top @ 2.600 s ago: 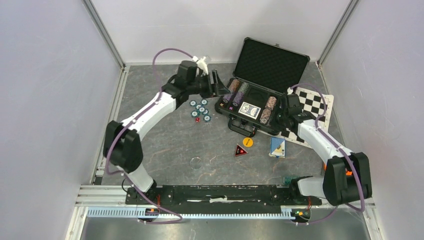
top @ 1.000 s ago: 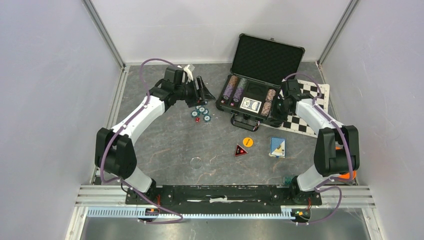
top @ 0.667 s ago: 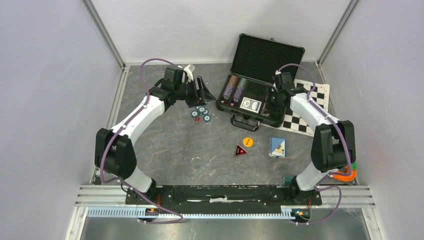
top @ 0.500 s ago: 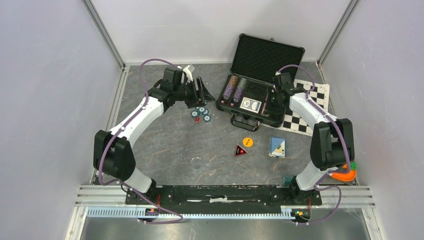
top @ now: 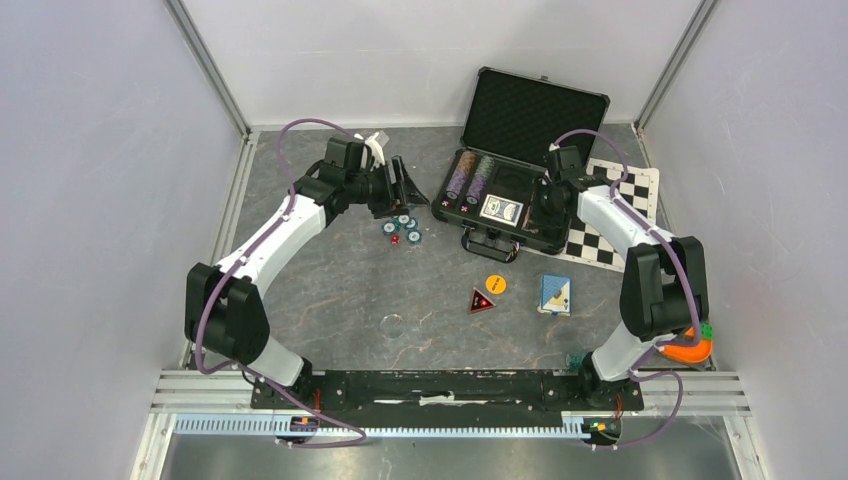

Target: Pack up texas hold em set

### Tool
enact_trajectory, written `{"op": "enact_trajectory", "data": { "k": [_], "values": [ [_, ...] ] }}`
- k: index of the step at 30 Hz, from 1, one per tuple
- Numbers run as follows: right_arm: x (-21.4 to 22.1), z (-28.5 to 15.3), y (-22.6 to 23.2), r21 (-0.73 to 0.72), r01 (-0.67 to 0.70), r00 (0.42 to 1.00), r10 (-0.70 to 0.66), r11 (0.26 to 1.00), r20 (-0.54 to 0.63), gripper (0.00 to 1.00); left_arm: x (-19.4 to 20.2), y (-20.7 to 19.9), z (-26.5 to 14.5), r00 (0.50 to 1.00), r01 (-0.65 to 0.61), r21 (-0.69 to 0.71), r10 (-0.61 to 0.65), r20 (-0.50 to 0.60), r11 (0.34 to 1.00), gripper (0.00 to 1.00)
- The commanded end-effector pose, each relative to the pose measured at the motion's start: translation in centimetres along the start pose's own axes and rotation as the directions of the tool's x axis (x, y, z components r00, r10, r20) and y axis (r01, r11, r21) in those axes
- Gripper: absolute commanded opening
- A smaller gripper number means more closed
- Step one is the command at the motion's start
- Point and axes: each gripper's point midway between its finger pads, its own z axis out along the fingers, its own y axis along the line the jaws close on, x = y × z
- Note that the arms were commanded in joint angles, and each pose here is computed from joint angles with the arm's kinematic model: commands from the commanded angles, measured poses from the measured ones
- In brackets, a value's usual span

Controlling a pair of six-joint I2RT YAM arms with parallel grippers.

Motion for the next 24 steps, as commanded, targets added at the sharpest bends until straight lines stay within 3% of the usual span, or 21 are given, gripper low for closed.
{"op": "enact_trajectory", "data": {
  "k": [1,7,24],
  "values": [
    [0.1,-0.5,0.6,0.004,0.063,0.998,-0.063,0.998,0.008,0.07,-0.3,-0.9,-1.0,0.999,-0.046,0.034,0.045,0.018,0.998,0.72],
    [1.8,-1.5,2.6,0.001,0.211,0.977,-0.211,0.977,0.012,0.05,-0.4,-0.6,-0.8,0.999,-0.046,0.030,0.045,0.015,0.999,0.72],
    [0.0,-0.5,0.1,0.159,0.209,0.978,-0.211,0.965,-0.004,0.02,-0.6,-0.3,-0.8,0.999,-0.042,0.015,0.042,0.023,0.999,0.72]
  ]
}}
